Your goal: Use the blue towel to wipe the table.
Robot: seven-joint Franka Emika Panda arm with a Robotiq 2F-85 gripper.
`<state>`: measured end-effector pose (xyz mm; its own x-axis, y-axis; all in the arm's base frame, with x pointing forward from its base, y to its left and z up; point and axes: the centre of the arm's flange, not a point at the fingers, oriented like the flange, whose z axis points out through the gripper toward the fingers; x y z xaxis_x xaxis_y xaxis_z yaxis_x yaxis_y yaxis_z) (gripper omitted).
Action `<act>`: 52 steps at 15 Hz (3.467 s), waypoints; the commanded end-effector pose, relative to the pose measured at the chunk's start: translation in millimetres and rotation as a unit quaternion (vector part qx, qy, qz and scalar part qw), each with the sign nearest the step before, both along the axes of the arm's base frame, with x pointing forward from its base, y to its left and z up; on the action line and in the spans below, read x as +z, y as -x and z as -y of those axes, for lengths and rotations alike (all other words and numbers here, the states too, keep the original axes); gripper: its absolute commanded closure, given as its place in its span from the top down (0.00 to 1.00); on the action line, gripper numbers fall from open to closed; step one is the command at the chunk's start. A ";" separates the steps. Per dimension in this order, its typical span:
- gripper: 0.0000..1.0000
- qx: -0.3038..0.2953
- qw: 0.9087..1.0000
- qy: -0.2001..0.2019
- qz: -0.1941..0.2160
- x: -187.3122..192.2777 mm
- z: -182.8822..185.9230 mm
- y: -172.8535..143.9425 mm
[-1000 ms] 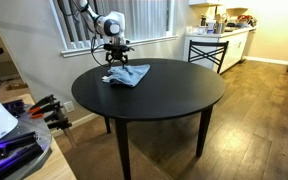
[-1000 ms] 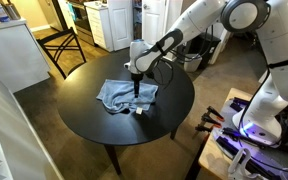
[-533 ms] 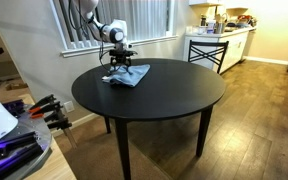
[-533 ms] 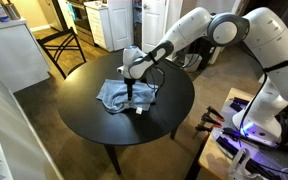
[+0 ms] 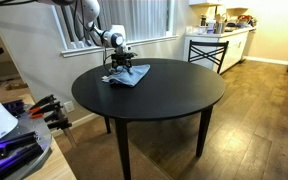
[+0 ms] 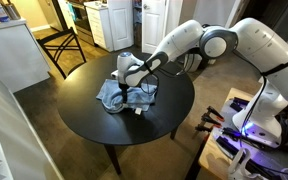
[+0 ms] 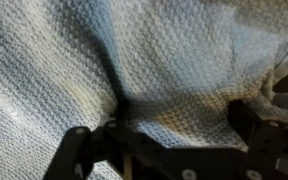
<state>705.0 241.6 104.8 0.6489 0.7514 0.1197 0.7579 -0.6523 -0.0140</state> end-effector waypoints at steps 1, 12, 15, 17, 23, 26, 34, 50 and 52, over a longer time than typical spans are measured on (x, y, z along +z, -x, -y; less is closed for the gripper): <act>1.00 0.000 1.000 0.000 0.004 -5.2 7.3 -7.8; 1.00 -0.073 0.997 -0.009 -0.008 7.7 107.5 -5.4; 1.00 -0.128 0.991 -0.034 -0.004 20.2 161.1 -4.2; 1.00 -0.176 0.983 -0.060 -0.001 29.5 200.6 4.0; 1.00 -0.251 0.960 -0.126 0.006 47.8 260.5 33.6; 1.00 -0.220 0.968 -0.117 -0.009 48.5 229.3 37.0; 1.00 -0.113 0.990 -0.053 -0.069 24.8 106.4 21.4; 1.00 -0.130 0.987 0.023 -0.089 1.2 177.1 -2.0; 1.00 -0.144 0.986 0.023 -0.085 4.2 195.3 -0.7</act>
